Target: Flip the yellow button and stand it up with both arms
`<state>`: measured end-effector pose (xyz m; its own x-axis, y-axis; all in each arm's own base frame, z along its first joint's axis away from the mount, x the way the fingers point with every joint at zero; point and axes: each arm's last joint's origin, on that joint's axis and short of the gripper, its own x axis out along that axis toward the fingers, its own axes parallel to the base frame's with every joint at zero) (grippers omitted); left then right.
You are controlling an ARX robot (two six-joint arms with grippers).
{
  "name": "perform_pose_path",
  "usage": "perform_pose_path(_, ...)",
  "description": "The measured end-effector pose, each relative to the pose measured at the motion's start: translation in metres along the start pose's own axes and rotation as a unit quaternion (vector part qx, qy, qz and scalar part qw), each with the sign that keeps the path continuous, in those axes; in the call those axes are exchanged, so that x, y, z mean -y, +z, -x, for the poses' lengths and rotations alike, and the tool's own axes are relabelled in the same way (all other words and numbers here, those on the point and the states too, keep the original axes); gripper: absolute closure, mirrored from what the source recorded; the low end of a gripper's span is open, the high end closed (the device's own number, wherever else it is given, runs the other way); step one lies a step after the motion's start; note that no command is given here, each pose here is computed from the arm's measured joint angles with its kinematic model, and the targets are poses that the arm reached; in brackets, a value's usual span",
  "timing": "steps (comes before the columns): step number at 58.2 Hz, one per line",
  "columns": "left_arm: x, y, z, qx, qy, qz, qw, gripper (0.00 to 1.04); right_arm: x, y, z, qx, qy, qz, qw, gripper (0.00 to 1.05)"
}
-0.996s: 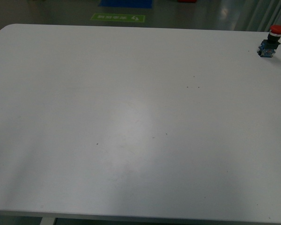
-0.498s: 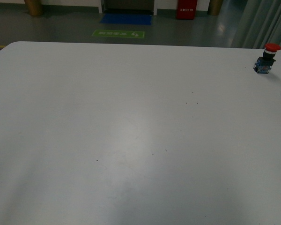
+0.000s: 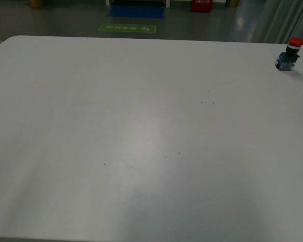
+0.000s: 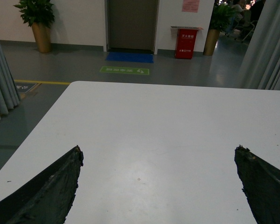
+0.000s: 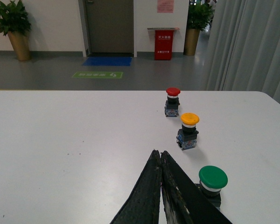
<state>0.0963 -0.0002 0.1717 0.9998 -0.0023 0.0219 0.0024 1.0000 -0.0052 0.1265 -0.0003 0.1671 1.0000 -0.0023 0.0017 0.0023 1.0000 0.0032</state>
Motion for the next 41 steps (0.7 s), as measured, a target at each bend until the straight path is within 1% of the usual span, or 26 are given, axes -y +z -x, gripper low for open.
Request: perform_pose_path(41,0.000,0.000,0.000,0.000,0.000,0.000,1.000,0.07,0.000,0.001,0.018,0.003,0.000,0.000,1.000,1.01)
